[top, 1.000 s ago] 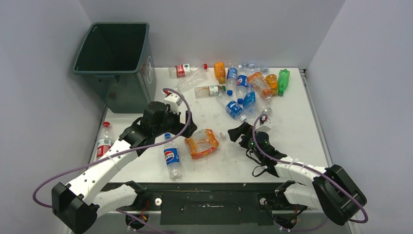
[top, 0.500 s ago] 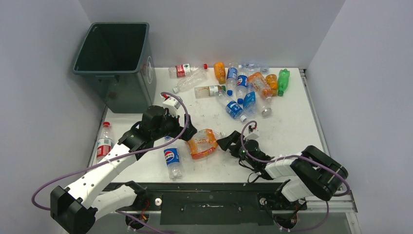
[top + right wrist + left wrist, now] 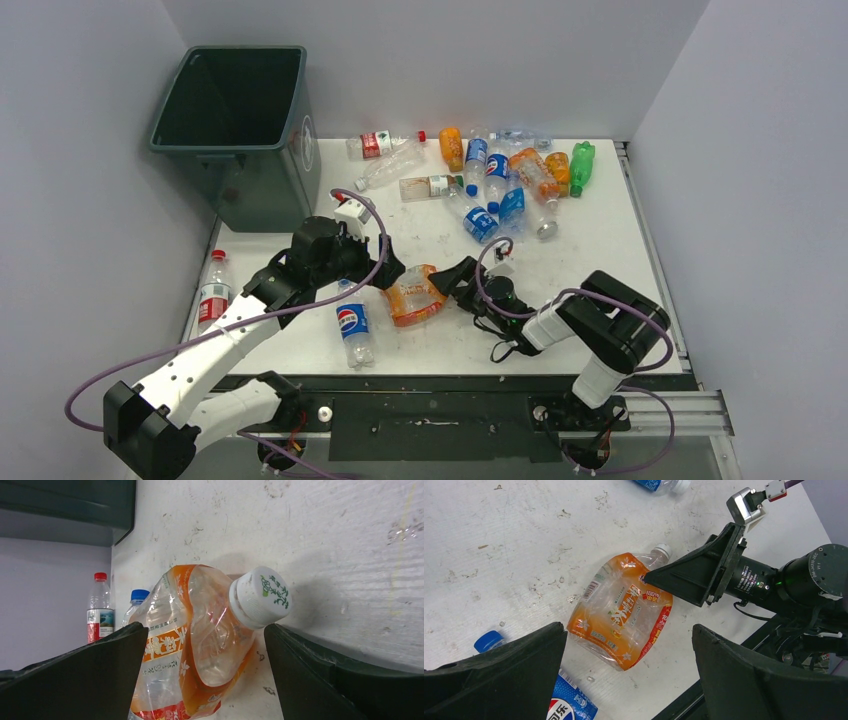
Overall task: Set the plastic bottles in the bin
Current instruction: Pick up the plastic bottle at the center of the board.
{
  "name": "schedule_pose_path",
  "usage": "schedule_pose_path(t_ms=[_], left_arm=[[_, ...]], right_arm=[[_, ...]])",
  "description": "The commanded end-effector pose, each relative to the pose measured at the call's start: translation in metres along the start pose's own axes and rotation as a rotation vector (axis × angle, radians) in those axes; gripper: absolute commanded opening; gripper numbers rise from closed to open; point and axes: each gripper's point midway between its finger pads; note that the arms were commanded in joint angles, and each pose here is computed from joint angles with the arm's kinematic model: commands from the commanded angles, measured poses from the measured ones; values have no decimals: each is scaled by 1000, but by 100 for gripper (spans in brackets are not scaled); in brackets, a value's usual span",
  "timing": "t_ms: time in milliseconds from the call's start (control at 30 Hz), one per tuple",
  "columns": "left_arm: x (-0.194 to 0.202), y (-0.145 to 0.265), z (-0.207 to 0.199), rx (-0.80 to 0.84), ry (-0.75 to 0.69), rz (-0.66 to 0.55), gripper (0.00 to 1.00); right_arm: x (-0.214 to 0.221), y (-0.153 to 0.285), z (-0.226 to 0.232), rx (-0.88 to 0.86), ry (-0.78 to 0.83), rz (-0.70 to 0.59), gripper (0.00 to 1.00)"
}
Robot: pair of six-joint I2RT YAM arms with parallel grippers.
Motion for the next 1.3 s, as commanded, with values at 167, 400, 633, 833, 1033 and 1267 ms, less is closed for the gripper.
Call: schedule_pose_path(t_ms=[167, 400, 633, 833, 1033, 1267], left_arm=[[-19, 4, -12, 43, -9, -69, 96], [-19, 5, -12, 38, -10, -74, 96], [-26, 11, -9, 15, -8, -121, 96], [-41, 28, -33, 182, -22, -295, 96], [-33, 44, -90, 518, -37, -259, 96], [-22, 49, -117, 699, -26, -162, 96]], right_arm=[[28, -2, -2, 17, -12, 85, 65], [27, 5, -3, 9, 9, 83, 30], [-7, 28, 14, -25, 159, 3, 5], [-49, 69, 70, -150, 521, -23, 5], [-45, 116, 138, -414, 794, 93, 5], [-29, 147, 179, -576, 932, 124, 5]])
Point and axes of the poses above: each gripper's point midway between its finger pads, its own y axis back along the fingers, its own z axis along the line the jaws close on, x = y × z, and after that the axes turned 4 degrees about y, right-handed
